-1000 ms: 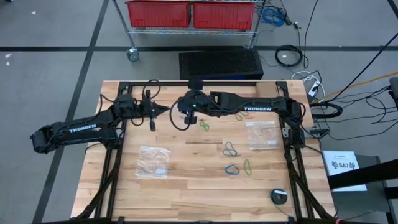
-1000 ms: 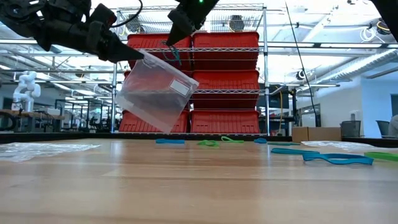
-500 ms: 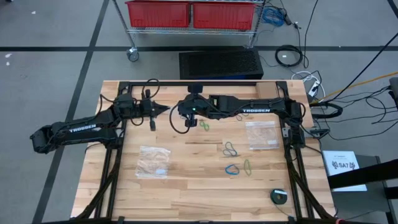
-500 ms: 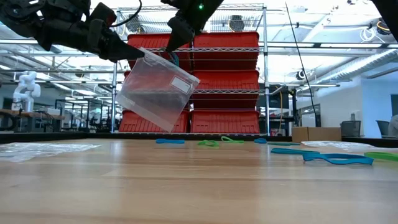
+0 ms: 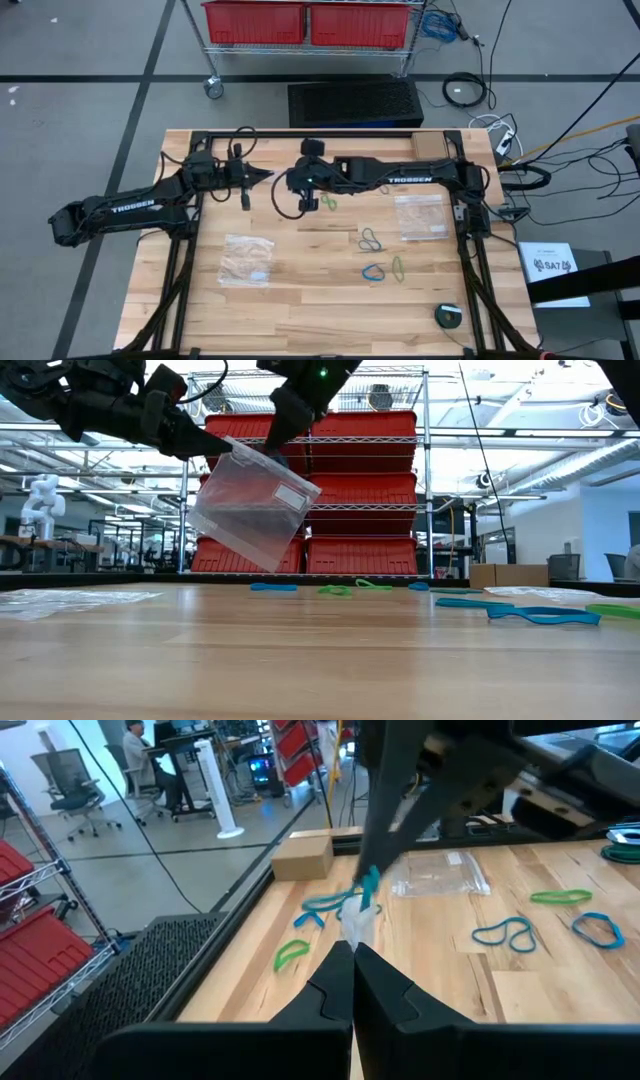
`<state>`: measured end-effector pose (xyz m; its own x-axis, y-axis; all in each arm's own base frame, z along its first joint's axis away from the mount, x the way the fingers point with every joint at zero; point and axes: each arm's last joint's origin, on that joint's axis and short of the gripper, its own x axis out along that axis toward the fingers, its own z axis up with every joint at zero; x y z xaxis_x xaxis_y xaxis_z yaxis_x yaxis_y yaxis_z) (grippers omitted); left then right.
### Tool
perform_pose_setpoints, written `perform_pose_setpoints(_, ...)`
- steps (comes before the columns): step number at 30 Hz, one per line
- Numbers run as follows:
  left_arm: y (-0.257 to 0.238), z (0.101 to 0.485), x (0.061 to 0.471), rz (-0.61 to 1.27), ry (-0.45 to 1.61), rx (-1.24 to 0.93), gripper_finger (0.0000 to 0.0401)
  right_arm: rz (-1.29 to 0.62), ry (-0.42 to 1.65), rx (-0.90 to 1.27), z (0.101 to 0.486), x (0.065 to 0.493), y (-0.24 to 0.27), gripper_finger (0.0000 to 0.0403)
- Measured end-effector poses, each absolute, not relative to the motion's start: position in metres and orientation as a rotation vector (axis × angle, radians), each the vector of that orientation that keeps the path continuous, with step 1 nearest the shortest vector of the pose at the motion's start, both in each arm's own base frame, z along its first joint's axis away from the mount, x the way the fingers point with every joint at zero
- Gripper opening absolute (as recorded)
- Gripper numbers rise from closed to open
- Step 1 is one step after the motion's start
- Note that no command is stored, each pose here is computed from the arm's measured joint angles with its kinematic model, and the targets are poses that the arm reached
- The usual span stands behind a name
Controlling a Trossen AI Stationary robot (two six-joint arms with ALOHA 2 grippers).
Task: Sort rubber bands
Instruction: Put the blue rubber band into the top left transparent zip bag
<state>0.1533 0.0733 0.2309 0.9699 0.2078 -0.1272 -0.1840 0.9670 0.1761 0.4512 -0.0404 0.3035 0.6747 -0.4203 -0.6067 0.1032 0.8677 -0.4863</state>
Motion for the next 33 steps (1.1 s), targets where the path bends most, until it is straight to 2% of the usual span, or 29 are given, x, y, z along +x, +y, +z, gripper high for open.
perform_pose_setpoints(7,0.073,0.231,0.153,0.198,0.147,0.163,0.0000,-0.291,0.808,-0.402,0.287,0.458,-0.050,0.0000)
perform_pose_setpoints(19,0.073,0.231,0.154,0.193,0.145,0.163,0.0000,-0.220,0.769,-0.265,0.285,0.460,-0.062,0.0002)
perform_pose_setpoints(33,0.075,0.222,0.164,0.169,0.183,0.149,0.0000,-0.216,0.767,-0.269,0.298,0.459,-0.060,0.0134)
